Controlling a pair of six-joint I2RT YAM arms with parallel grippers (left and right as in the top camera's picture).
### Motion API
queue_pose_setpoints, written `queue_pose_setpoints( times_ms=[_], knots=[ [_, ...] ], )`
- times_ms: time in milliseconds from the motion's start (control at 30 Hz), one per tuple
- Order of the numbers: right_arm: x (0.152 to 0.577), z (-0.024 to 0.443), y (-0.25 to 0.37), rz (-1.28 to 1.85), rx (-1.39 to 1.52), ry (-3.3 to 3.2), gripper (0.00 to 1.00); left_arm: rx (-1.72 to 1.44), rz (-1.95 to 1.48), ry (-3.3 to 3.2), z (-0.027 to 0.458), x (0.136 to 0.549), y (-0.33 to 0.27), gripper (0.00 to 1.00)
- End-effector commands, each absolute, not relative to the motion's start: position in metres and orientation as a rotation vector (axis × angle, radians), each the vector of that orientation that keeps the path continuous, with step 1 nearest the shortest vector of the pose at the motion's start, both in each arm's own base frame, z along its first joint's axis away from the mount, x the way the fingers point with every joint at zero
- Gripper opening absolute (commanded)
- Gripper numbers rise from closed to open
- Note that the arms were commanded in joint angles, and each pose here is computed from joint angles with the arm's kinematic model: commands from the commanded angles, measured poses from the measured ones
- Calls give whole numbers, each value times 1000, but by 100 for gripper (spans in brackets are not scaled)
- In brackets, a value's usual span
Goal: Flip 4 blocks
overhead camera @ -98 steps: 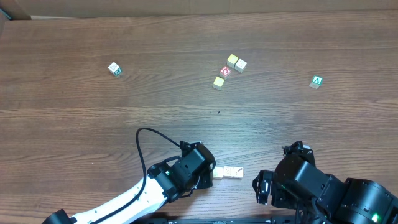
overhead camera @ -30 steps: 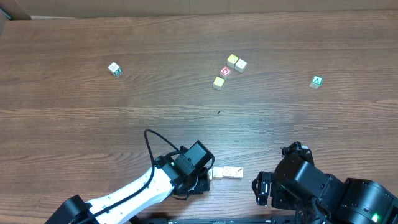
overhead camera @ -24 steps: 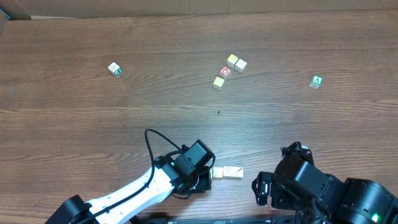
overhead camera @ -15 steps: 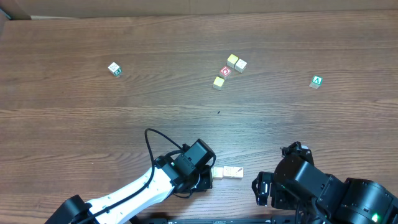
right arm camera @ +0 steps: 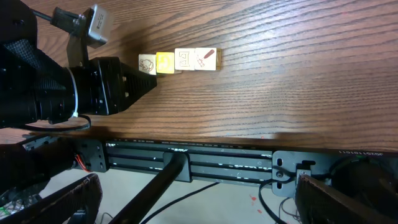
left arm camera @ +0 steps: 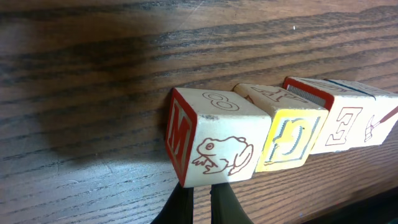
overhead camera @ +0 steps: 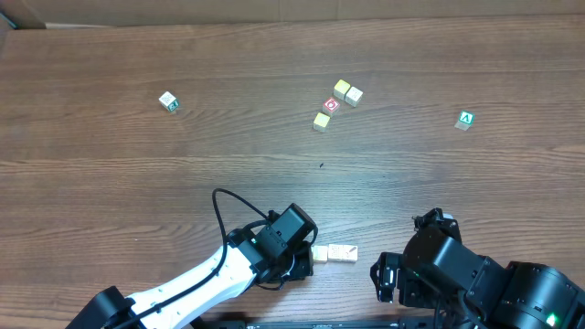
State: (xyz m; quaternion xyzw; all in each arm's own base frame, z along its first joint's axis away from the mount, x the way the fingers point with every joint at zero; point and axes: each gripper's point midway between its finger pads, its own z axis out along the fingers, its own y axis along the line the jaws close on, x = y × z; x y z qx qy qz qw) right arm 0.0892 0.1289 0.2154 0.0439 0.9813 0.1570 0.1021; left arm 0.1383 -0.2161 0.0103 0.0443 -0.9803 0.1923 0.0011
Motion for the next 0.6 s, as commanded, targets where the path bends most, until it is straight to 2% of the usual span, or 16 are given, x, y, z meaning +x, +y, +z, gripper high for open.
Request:
queue_pose_setpoints(
  times_ms=[0, 567],
  knots=[
    [90, 220, 130, 483, 120, 2885, 100, 177, 586, -3082, 7, 141, -213, 4],
    [88, 219, 129, 476, 120, 2890, 100, 177, 608, -3100, 8, 146, -216, 4]
  ],
)
